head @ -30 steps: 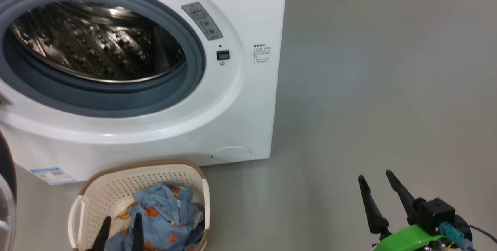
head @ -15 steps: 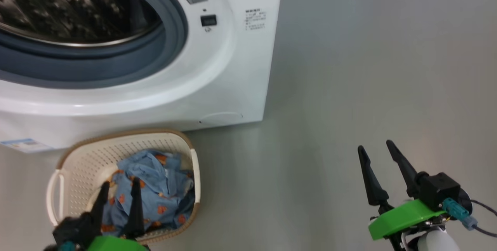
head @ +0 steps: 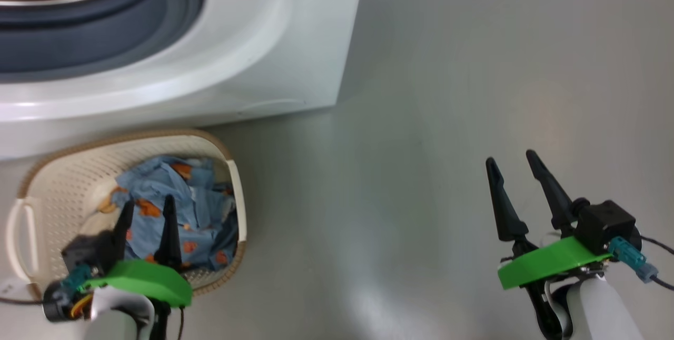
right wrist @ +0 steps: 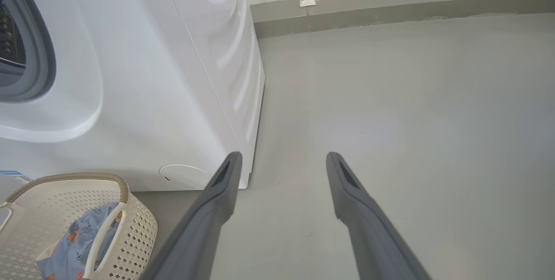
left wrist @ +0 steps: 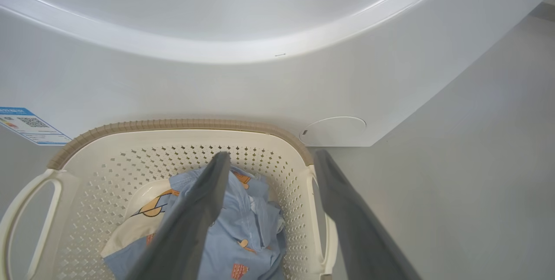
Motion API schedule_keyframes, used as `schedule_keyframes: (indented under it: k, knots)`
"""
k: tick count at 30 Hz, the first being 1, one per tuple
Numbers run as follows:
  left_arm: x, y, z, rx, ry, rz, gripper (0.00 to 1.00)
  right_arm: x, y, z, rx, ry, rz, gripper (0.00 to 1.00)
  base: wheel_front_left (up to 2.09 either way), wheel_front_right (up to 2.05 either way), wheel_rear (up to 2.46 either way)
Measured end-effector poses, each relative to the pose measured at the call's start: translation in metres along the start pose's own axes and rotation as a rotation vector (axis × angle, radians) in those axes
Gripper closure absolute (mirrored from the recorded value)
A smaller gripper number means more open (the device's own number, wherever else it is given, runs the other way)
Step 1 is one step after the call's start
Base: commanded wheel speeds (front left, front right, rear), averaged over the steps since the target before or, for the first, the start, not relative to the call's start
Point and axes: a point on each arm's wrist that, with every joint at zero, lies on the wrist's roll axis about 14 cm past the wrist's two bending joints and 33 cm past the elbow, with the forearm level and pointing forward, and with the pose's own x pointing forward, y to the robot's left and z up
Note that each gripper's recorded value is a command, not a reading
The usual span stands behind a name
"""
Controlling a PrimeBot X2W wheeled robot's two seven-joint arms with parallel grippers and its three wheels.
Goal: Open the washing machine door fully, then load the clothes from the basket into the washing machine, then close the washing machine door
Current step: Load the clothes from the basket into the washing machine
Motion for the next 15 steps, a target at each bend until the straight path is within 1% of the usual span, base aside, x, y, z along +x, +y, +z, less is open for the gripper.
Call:
schedule_keyframes:
  k: [7, 15]
  knots:
    - [0.034, 0.008, -0.037, 0.014, 0.101, 0.012, 0.0, 0.013, -0.011, -0.023, -0.001, 0.047, -0.025, 0.0, 0.0, 0.0, 0.0]
    - [0.054, 0.026, -0.09, 0.042, 0.246, 0.047, 0.0, 0.023, -0.023, -0.045, -0.004, 0.095, -0.049, 0.0, 0.0, 0.0, 0.0]
